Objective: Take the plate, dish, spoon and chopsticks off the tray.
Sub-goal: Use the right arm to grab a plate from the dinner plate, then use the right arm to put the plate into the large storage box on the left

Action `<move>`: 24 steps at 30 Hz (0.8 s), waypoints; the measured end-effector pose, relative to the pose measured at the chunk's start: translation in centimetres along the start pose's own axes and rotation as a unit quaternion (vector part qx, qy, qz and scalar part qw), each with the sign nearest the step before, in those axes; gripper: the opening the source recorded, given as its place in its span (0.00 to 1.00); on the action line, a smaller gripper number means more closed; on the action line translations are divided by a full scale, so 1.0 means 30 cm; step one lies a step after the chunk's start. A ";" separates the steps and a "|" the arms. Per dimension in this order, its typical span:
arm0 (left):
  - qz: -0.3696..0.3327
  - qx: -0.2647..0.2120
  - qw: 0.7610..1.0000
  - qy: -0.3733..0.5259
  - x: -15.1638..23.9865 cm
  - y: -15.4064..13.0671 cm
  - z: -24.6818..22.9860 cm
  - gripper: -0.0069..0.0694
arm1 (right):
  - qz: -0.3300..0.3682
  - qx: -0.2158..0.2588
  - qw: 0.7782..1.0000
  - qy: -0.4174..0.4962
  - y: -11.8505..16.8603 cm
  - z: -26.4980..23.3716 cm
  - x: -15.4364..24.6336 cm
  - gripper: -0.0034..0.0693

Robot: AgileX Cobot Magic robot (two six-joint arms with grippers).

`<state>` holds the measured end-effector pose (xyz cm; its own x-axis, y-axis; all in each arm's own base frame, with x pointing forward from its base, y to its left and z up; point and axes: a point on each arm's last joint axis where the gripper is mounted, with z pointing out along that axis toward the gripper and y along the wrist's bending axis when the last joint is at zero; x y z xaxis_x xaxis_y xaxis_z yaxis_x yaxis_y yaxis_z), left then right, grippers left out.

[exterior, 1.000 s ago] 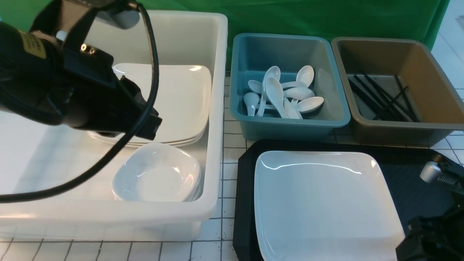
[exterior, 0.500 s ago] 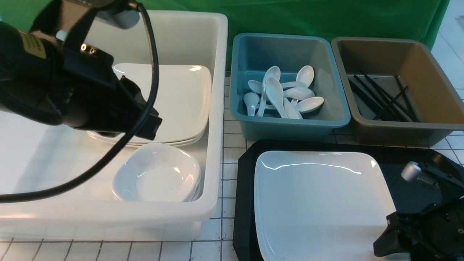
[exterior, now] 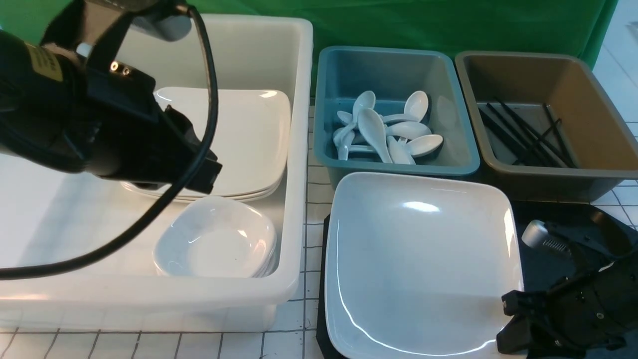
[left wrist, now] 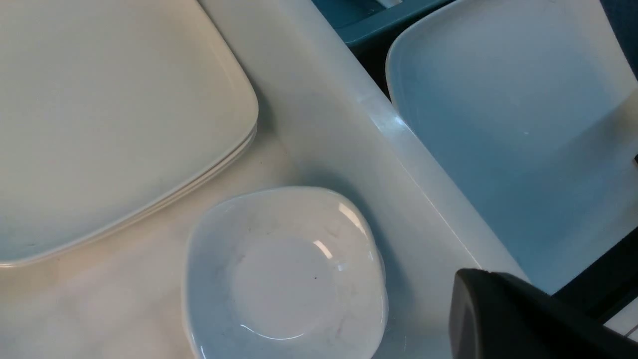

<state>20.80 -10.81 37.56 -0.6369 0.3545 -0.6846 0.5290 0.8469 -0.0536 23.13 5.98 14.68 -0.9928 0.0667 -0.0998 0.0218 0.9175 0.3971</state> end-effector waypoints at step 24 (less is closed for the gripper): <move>-0.001 0.000 1.000 -0.001 0.000 0.000 0.000 0.09 | -0.051 0.029 0.994 -0.095 0.093 -0.339 0.101 0.12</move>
<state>20.81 -10.82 37.57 -0.6376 0.3519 -0.6853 0.5273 0.8479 -0.0553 18.97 4.77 24.77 -0.9498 0.0397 -0.3105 -0.0659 0.9443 0.3223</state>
